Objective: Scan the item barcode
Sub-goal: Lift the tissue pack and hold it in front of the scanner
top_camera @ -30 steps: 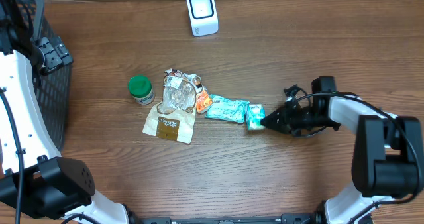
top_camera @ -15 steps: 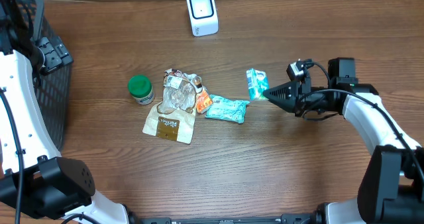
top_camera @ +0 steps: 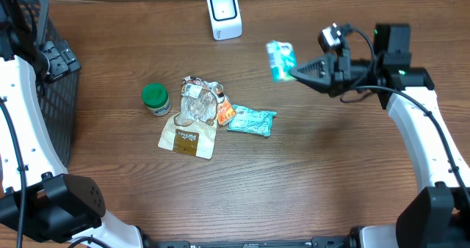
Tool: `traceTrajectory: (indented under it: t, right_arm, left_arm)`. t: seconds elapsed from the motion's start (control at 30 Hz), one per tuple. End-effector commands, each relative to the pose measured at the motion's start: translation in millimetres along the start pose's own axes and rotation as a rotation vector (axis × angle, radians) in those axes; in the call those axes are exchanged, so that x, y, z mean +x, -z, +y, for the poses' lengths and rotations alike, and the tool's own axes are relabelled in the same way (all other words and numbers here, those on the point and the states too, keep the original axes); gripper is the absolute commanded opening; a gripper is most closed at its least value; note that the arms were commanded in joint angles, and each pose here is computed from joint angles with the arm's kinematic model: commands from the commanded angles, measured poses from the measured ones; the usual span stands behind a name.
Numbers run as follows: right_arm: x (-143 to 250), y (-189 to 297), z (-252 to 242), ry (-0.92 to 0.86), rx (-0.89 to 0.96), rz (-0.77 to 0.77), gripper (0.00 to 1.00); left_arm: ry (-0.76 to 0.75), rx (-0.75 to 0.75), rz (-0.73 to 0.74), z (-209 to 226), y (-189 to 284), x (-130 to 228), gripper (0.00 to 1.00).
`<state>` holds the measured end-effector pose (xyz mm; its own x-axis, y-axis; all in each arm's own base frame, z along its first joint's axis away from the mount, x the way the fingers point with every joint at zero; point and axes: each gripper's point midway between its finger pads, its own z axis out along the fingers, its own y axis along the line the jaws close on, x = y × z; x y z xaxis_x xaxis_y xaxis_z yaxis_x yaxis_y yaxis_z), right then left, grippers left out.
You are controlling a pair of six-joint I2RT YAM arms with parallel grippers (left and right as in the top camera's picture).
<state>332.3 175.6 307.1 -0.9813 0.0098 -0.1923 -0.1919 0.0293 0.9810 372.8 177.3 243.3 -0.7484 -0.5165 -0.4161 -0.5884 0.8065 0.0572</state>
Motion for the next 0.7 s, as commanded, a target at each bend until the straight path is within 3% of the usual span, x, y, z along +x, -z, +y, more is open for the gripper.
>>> traceTrajectory:
  t: [0.0,0.2,0.3,0.5,0.67]
  right_arm:
    - [-4.9,-26.1,34.1,0.082,0.051,0.004,0.04]
    - [-9.8,-76.3,69.7,0.267,0.066,0.023,0.04]
    - [-3.6,-100.6,53.2,0.312,0.155,0.009,0.04]
    - [1.4,-98.6,-50.0,0.345,0.803,-0.114,0.04]
    - [-6.3,-72.0,-52.5,0.416,1.089,-0.186,0.04]
  left_arm:
    - [-0.018,-0.005,0.013,-0.4,-5.0,1.3,1.0]
    - [-0.018,-0.004,0.013,-0.5,-5.0,1.4,1.0]
    - [-0.018,-0.004,0.013,-0.5,-5.0,1.4,1.0]
    - [-0.018,-0.004,0.013,-0.5,-5.0,1.4,1.0]
    - [-0.018,-0.004,0.013,-0.5,-5.0,1.4,1.0]
